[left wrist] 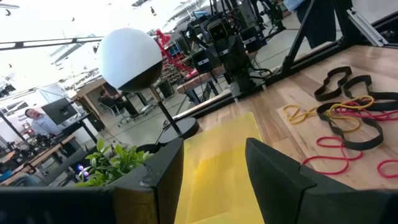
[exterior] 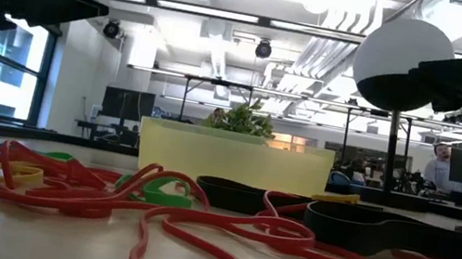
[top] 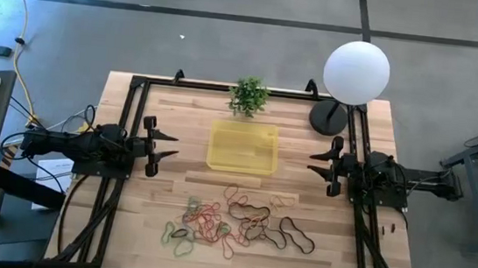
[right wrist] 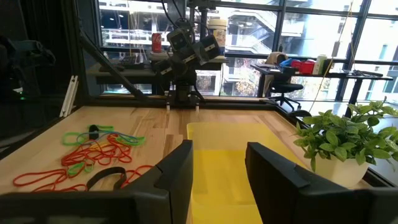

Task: Pick and place rubber bands into bin
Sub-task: Put the black rubber band into the yellow bin

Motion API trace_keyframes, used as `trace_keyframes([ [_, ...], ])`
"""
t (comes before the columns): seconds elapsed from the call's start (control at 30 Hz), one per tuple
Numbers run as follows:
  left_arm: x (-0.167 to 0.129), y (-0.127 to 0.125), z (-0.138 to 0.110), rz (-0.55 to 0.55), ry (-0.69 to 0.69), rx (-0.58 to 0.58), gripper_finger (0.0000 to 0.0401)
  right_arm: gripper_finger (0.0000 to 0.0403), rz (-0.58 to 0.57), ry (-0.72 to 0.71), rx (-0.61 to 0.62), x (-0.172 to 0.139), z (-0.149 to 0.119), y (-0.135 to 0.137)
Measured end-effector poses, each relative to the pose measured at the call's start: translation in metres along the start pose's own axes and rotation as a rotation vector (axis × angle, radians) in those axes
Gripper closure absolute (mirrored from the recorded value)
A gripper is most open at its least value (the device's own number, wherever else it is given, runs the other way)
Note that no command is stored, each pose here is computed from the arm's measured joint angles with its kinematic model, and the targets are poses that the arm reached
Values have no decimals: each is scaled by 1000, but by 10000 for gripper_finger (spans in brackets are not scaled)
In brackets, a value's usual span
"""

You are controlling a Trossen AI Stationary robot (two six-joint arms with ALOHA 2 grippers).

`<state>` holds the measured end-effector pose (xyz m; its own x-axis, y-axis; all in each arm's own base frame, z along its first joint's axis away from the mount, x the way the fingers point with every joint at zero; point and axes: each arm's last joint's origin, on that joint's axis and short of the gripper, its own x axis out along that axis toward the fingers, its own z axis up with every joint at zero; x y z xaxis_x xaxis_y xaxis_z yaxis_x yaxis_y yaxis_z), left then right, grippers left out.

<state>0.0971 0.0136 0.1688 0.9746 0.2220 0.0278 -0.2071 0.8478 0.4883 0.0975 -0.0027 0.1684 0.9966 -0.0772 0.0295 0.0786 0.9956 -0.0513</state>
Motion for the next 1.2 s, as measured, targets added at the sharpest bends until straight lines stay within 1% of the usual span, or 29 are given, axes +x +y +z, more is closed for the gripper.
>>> trace_keyframes([
  [0.07,0,0,0,-18,-10,-39,240,265,-11,-22,-25,0,2,0],
  [0.1,0,-1,1,-34,-23,-73,240,265,-8,-52,-10,0,5,0],
  [0.17,0,0,4,-48,-59,-144,240,265,27,-142,123,-1,14,0],
  [0.23,0,1,5,-41,-67,-192,240,265,54,-183,262,-2,19,0],
  [0.3,0,1,4,-12,-53,-198,240,265,50,-198,343,-2,22,0],
  [0.37,0,2,4,0,-47,-195,240,265,52,-244,373,-4,29,-1],
  [0.43,0,1,4,-16,-50,-218,240,265,39,-262,379,-5,32,-2],
  [0.5,0,-1,3,-58,-50,-259,240,265,4,-240,391,-4,29,-3],
  [0.57,0,-2,2,-77,-40,-260,240,265,-20,-215,401,-3,26,-3],
  [0.63,0,-2,2,-88,-44,-259,240,265,-70,-213,346,-3,26,-4],
  [0.67,0,-2,2,-97,-48,-259,240,265,-103,-223,312,-3,26,-5],
  [0.7,0,-2,2,-101,-49,-259,240,265,-132,-247,314,-4,28,-6],
  [0.77,0,-2,3,-97,-58,-259,240,265,-174,-307,366,-6,33,-8],
  [0.8,0,-2,4,-94,-66,-260,240,265,-169,-332,386,-6,35,-8],
  [0.83,0,-1,4,-93,-69,-262,240,265,-137,-344,385,-7,37,-8],
  [0.9,0,-2,3,-102,-56,-269,240,265,-20,-334,339,-6,39,-4],
  [0.97,0,-3,2,-129,-50,-284,240,265,93,-309,322,-5,40,-1],
  [1.03,-1,-5,2,-173,-55,-281,240,265,166,-270,324,-2,40,3],
  [1.1,-1,-6,2,-191,-59,-281,240,265,179,-206,328,4,37,6],
  [1.2,0,-5,1,-167,-50,-271,240,265,142,-108,288,17,40,10],
])
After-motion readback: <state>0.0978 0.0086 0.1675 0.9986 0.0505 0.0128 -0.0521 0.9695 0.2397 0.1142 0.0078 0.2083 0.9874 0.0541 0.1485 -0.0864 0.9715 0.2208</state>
